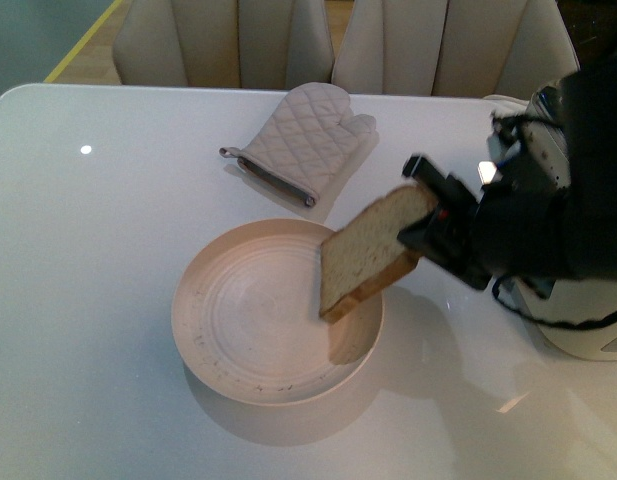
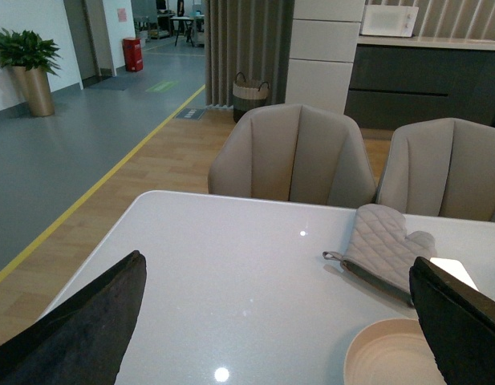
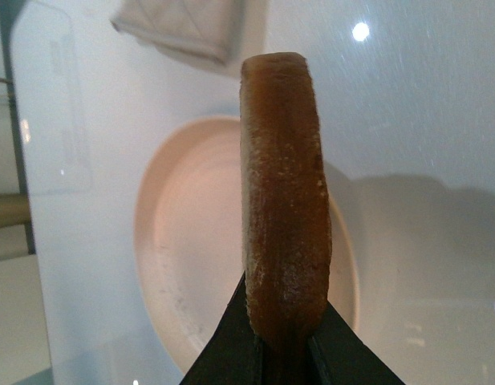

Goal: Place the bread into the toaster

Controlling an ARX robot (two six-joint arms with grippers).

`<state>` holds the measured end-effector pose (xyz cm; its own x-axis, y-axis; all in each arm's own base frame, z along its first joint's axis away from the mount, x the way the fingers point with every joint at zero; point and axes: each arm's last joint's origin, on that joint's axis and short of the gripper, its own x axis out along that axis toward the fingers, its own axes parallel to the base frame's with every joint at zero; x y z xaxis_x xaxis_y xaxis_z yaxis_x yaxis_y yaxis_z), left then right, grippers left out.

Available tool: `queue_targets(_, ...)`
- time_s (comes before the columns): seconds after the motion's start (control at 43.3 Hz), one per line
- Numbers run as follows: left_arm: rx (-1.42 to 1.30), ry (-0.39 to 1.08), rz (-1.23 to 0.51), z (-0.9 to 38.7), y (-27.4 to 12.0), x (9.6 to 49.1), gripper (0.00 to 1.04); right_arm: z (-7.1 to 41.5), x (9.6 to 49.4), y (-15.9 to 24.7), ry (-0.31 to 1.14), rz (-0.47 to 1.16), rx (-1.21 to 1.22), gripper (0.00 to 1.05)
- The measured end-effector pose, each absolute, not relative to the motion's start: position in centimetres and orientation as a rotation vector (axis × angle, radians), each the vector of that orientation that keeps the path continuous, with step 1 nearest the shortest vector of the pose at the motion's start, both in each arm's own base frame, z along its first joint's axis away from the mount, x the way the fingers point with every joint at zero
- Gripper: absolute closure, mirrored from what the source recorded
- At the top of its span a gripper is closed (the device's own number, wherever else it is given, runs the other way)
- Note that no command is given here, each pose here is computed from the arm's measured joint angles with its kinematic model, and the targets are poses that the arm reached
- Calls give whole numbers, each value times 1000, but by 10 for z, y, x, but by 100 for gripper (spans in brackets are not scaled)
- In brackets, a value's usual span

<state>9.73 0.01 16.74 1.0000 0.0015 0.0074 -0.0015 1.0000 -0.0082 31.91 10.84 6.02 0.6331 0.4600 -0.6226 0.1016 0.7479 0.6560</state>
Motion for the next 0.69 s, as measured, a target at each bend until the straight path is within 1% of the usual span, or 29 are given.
queue_targets(0.046,-8,-7,1,167,0,97,7,78,321,105,835,237,709,101)
queue_targets(0.162,-8,-7,1,167,0,97,7,144,325,88,653,220,612,101)
queue_targets(0.231,-8,-7,1,167,0,97,7,196,326,71,504,191,517,101)
queue_targets(0.277,-8,-7,1,167,0,97,7,222,325,61,433,173,461,101)
queue_targets(0.416,-8,-7,1,167,0,97,7,289,318,35,273,92,225,101)
queue_targets(0.508,-8,-7,1,167,0,97,7,306,318,19,253,30,34,101)
queue_targets(0.623,-8,-7,1,167,0,97,7,296,320,7,310,-14,-112,101)
queue_targets(0.693,-8,-7,1,167,0,97,7,290,319,4,342,-22,-149,101)
